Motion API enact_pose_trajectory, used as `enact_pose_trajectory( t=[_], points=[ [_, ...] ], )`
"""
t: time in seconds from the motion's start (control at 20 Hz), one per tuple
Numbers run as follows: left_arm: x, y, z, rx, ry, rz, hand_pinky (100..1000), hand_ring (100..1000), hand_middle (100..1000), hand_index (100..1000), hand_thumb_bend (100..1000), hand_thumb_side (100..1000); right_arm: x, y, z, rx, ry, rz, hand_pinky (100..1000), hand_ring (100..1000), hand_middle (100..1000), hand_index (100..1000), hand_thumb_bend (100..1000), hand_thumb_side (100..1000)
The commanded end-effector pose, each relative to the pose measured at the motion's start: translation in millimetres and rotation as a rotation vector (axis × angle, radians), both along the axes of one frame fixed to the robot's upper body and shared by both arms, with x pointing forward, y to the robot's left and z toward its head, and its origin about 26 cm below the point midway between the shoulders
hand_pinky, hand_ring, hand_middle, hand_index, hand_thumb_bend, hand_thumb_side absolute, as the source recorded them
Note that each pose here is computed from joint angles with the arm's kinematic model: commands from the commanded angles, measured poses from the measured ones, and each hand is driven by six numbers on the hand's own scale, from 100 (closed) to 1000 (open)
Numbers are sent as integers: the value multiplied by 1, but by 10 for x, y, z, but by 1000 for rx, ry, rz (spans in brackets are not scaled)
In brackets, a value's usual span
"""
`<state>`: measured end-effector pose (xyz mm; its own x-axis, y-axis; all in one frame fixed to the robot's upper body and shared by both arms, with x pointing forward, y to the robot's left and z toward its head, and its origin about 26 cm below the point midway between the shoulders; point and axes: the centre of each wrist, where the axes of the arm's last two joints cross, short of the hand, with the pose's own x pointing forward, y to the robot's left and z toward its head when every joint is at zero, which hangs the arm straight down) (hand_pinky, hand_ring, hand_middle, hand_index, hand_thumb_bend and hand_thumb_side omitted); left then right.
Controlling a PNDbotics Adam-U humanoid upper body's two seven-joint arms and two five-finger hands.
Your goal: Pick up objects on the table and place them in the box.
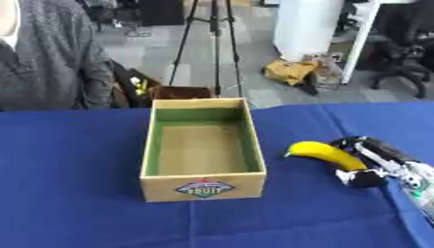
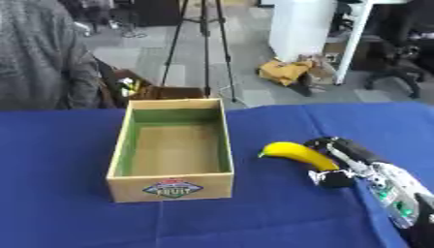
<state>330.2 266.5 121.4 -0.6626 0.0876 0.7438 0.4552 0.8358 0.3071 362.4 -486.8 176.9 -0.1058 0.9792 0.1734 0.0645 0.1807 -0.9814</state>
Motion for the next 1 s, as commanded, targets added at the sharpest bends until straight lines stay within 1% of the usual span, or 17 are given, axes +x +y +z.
enact_pose_trajectory(
  t=[0.05,0.15,0.3,0.4,0.55,0.6,0.75,1.0],
  points=[
    [4,-13,81,7,-28,-10,726,515,505,728,255,978,-21,-63,133,-35,-15,-12,732,797,614,877,100,282],
    [3,-12,80,6,-27,-9,726,515,504,728,255,978,-22,-65,133,-35,-15,-13,729,790,607,876,100,276],
    [3,-11,79,6,-27,-9,726,515,504,728,255,978,-24,-67,134,-34,-19,-17,714,757,579,868,100,253],
    [3,-12,78,6,-26,-9,726,515,504,728,255,978,-25,-68,134,-31,-23,-18,703,734,567,860,100,208],
    [3,-12,77,6,-25,-9,726,516,504,728,256,978,-26,-71,130,-22,-28,-26,684,686,537,850,100,112],
    [3,-12,77,6,-25,-8,726,516,503,728,256,977,-27,-73,130,-19,-30,-29,680,676,527,846,100,100],
    [2,-11,76,6,-24,-9,726,516,503,728,256,976,-28,-74,133,-8,-40,-40,661,642,493,835,100,102],
    [2,-9,77,5,-22,-8,725,516,503,728,257,975,-31,-70,139,9,-62,-48,649,621,467,822,100,146]
  ],
)
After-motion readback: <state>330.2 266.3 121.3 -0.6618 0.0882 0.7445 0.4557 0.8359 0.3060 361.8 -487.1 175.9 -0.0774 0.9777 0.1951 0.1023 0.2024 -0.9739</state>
